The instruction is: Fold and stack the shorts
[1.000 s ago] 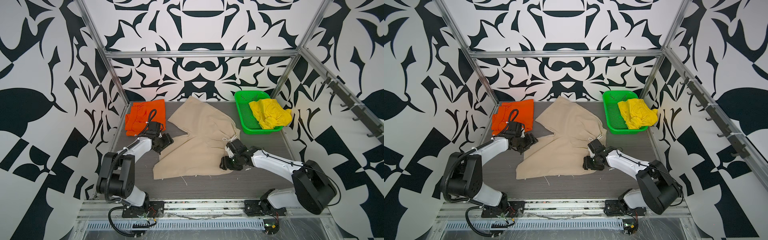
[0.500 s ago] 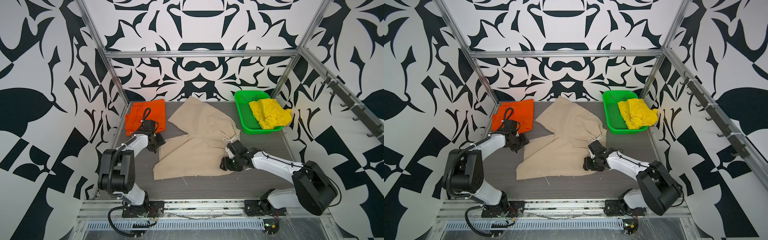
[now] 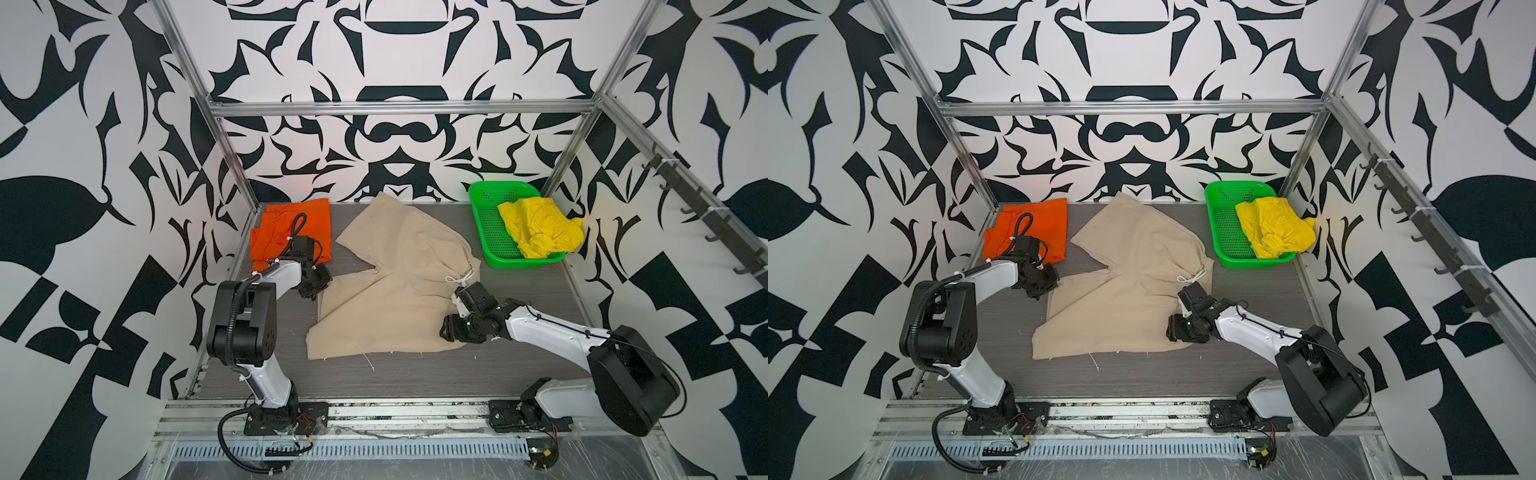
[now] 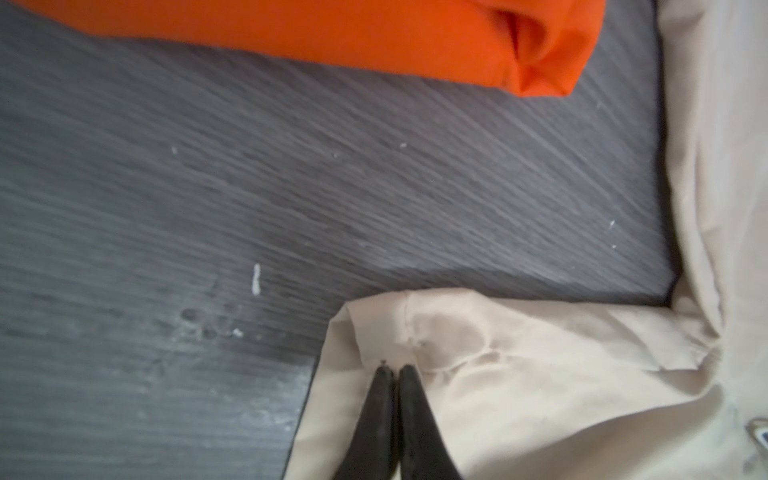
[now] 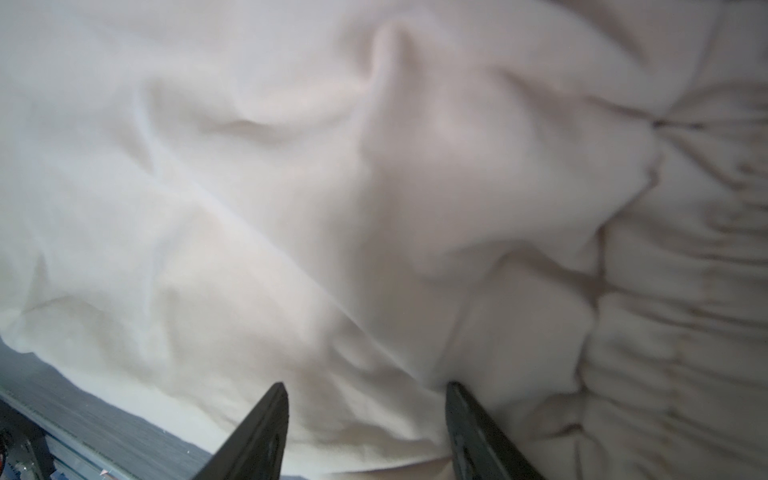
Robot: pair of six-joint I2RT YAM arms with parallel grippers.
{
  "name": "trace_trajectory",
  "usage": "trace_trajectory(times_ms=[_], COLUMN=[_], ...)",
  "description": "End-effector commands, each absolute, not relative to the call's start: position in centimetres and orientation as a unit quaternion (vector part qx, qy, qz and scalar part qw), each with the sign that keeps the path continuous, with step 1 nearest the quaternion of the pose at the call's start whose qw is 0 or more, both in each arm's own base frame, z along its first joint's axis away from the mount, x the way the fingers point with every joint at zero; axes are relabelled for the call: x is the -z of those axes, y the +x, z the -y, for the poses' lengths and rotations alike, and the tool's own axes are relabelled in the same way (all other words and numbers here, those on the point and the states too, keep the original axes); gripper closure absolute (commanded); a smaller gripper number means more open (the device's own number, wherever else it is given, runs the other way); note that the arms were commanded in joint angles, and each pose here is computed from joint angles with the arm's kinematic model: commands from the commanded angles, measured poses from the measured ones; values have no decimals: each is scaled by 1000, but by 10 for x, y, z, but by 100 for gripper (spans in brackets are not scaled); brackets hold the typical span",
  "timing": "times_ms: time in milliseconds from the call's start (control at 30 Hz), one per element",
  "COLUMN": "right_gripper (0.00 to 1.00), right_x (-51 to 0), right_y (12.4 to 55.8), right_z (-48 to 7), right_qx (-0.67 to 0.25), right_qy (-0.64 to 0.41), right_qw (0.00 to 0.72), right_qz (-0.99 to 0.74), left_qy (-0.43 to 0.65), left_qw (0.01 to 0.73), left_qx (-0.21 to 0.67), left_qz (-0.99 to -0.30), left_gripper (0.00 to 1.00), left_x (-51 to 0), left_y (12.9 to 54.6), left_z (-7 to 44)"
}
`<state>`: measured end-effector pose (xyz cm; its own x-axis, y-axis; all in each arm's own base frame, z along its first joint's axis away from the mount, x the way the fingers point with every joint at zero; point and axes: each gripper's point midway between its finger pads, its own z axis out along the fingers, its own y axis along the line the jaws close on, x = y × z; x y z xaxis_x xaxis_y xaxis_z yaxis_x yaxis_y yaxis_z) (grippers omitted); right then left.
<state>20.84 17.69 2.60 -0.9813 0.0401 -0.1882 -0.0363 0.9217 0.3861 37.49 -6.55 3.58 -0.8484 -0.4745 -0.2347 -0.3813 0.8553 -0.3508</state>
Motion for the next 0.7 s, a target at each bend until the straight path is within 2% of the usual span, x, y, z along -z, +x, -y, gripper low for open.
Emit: trace_trajectory(times_ms=[0,133,300,400,567,667], right_gripper=[36,36,36,36,30,28], right_x=[-4,1,5,0,-56,-93], right_y=[181,161,152,153,186,202], right_z=[-154,-135,-132,-137,-168,-167], right_qx=[-155,-125,-137,-146,-225,-243], right_qy=[26,41,47,44,17,26], right_qw=[50,33,36,35,103,140], right_qz=[-986,-991,-989,-988,-969,-959], left_qy=[-220,-212,-203,-188,-189,-195], left_qw=[189,209,217,212,216,232], left_qx=[138,110,98,106,111,115], left_qz=[-947,-948,-950,-953,-952,-946], left_gripper=[97,98,99,96,53,44], left_x=[-57,-71,-74,-73,-85,-105], left_y=[385,389,404,418,424,411], left_z=[55,32,13,14,16,15])
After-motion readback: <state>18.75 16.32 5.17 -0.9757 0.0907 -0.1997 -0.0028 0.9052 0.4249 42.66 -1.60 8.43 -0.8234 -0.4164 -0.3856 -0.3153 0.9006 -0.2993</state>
